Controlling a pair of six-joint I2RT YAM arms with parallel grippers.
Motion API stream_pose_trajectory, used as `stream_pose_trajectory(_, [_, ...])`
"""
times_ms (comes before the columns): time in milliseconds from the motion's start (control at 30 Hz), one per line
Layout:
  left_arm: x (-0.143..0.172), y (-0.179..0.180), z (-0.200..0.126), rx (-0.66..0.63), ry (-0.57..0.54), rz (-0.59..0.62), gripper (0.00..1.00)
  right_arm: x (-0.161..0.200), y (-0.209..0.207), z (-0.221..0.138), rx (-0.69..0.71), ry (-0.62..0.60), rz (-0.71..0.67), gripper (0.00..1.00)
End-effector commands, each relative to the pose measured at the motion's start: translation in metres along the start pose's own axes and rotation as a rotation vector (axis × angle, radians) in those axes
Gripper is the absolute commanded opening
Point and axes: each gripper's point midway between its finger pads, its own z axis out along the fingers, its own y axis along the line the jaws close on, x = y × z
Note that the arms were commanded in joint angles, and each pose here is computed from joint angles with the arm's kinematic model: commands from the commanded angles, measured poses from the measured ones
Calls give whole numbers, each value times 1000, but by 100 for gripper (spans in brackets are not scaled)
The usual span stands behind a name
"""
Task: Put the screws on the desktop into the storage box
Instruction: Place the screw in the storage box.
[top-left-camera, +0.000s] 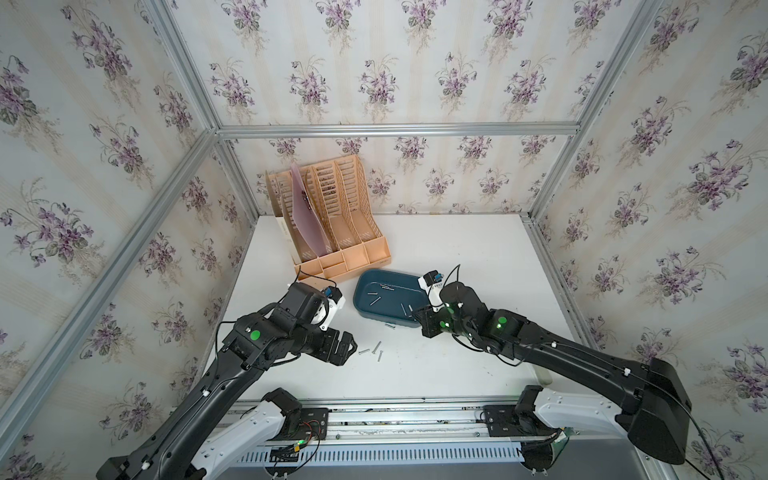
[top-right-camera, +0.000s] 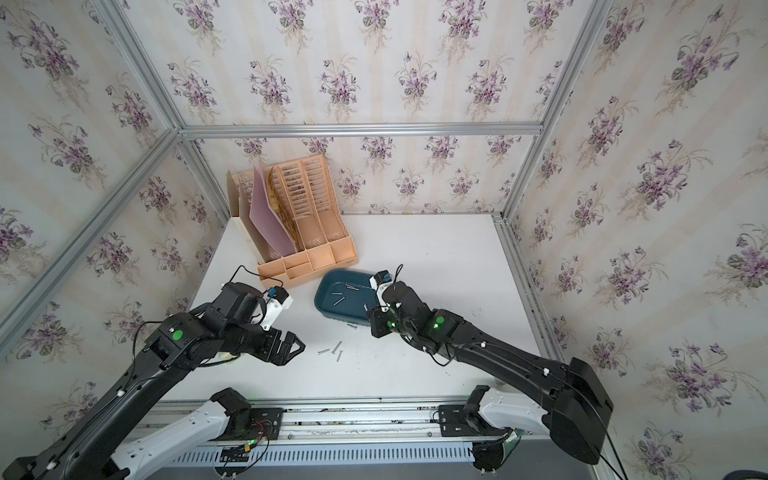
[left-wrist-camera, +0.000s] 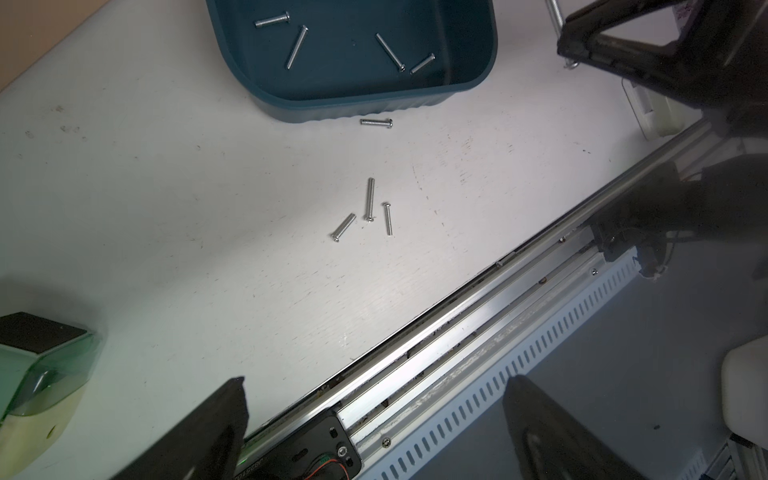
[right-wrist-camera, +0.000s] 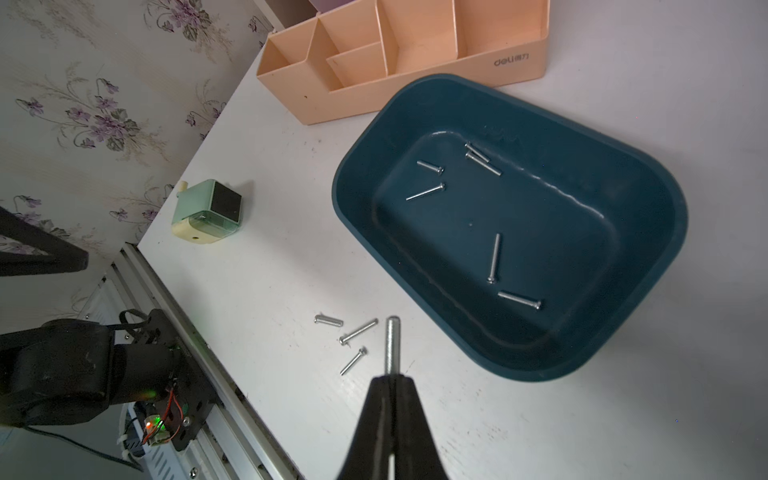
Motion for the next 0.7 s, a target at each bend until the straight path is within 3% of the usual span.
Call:
stream_pose_trajectory(0, [-7,-2,0,7,-23,-10,99,-12,-4,11,37,19,-72,0])
stream_pose_trajectory(200, [-8,0,5,-2,-15,-32,99,-28,-15,42,112,55,-131,0])
stream_pose_trajectory(233, [-8,1,6,-4,-13,-36,99,-28,-18,46,126,64,-141,4])
stream_pose_trajectory(333, [-8,1,8,-5,-11,-44,99,-31,-26,54,168,77,-164,21])
stream_pose_trajectory(400, [-8,1,10,-4,-8,-48,99,-34,-27,54,172,75,-169,40])
stream_pose_trajectory(533, [-9,2,11,-8,-4,-51,99,-37,-24,45,140,56,-163,67])
stream_pose_trajectory(667, [-10,3,16,-9,9,-55,99,-35,-9,27,53,44,-156,85])
